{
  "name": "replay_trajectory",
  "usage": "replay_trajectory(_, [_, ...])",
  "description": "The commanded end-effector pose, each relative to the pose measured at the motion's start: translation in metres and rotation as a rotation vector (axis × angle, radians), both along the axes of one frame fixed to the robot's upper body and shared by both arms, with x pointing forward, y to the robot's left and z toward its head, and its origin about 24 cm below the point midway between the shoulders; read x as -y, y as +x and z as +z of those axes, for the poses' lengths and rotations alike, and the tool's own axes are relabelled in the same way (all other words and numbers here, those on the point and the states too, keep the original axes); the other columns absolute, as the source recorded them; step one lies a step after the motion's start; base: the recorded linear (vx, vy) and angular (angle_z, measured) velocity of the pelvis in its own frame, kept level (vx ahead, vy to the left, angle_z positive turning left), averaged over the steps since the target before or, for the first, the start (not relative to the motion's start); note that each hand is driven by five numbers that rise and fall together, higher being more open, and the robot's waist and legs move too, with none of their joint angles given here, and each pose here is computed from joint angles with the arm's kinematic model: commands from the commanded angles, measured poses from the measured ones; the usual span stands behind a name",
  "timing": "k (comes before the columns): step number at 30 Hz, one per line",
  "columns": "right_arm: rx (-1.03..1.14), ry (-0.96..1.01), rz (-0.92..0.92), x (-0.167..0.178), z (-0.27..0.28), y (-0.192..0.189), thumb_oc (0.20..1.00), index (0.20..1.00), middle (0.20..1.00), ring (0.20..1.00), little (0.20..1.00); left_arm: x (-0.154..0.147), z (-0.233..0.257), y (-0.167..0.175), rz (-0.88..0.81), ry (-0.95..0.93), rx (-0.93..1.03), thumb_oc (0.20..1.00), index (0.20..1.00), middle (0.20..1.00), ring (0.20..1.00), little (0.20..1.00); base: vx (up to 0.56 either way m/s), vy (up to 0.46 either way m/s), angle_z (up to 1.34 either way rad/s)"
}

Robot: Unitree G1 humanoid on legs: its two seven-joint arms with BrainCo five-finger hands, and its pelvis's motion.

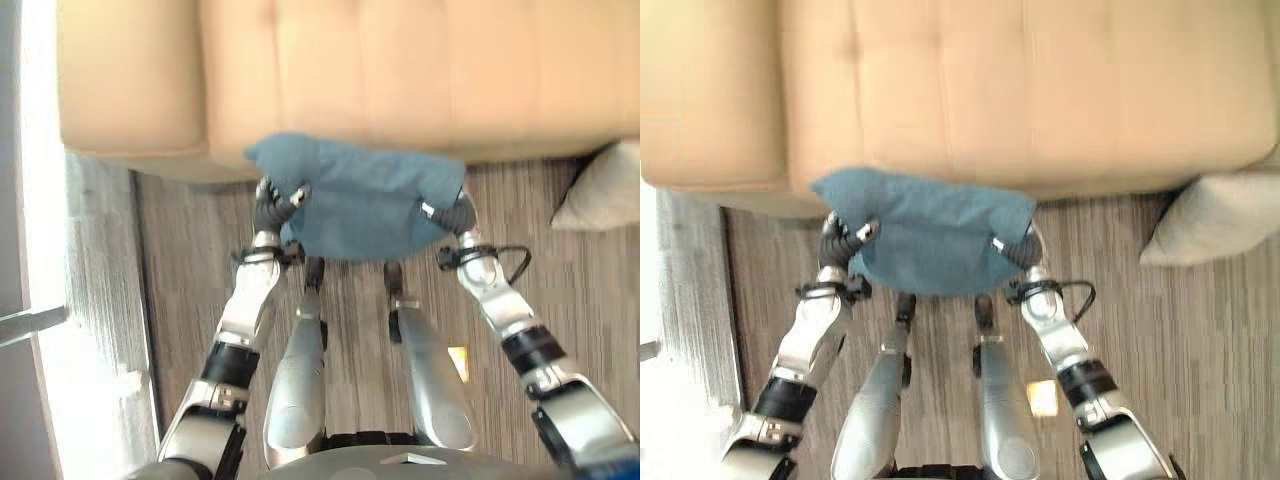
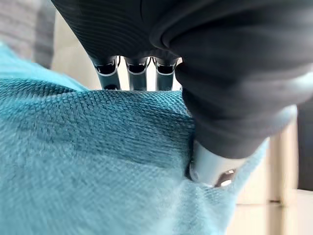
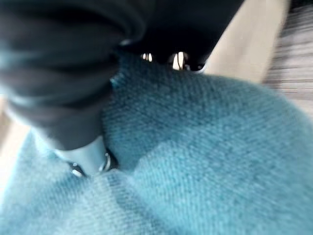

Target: Pick up all the scattered cushions and arrange them neatly on the sofa.

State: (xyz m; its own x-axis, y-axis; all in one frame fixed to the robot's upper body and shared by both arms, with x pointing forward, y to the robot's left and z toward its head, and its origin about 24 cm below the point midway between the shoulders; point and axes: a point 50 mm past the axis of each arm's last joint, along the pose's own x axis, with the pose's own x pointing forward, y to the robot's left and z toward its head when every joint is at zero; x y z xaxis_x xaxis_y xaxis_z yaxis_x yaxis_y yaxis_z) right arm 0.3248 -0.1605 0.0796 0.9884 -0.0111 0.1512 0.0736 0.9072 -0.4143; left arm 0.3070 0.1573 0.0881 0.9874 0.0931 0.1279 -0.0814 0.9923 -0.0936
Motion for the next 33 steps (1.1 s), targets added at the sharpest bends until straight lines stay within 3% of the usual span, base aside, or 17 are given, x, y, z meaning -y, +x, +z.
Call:
replay_trajectory(1, [0.198, 0.067, 0.035, 0.001, 0.043, 0.002, 0.200, 0.200, 0.200, 0.200, 0.200, 0.019, 0.060, 0.011, -0.100, -0.008, 0.275, 0.200, 0.200, 0.200, 0.200, 0.200, 0.14, -0.034, 0.12])
replay_trajectory(9, [0.039, 0.132, -0.035, 0.023, -0.011, -0.032, 0.200, 0.200, 0.200, 0.200, 0.200, 0.012, 0.000, -0.011, -0.091, -0.016, 0.080, 0.200, 0.200, 0.200, 0.200, 0.200, 0.14, -0.031, 0.06])
replay_trajectory(19, [-0.011, 0.122, -0.087, 0.038, -0.028, -0.048, 0.200, 0.200, 0.200, 0.200, 0.200, 0.007, -0.037, -0.028, -0.069, -0.022, -0.055, 0.200, 0.200, 0.200, 0.200, 0.200, 0.12, 0.038, 0.19])
replay_trajectory(33, [0.043, 0.175, 0.013, 0.008, -0.014, -0.043, 0.200, 0.200, 0.200, 0.200, 0.200, -0.003, -0.034, -0.037, -0.057, 0.064, -0.046, 0.200, 0.200, 0.200, 0.200, 0.200, 0.06, 0.166, -0.30])
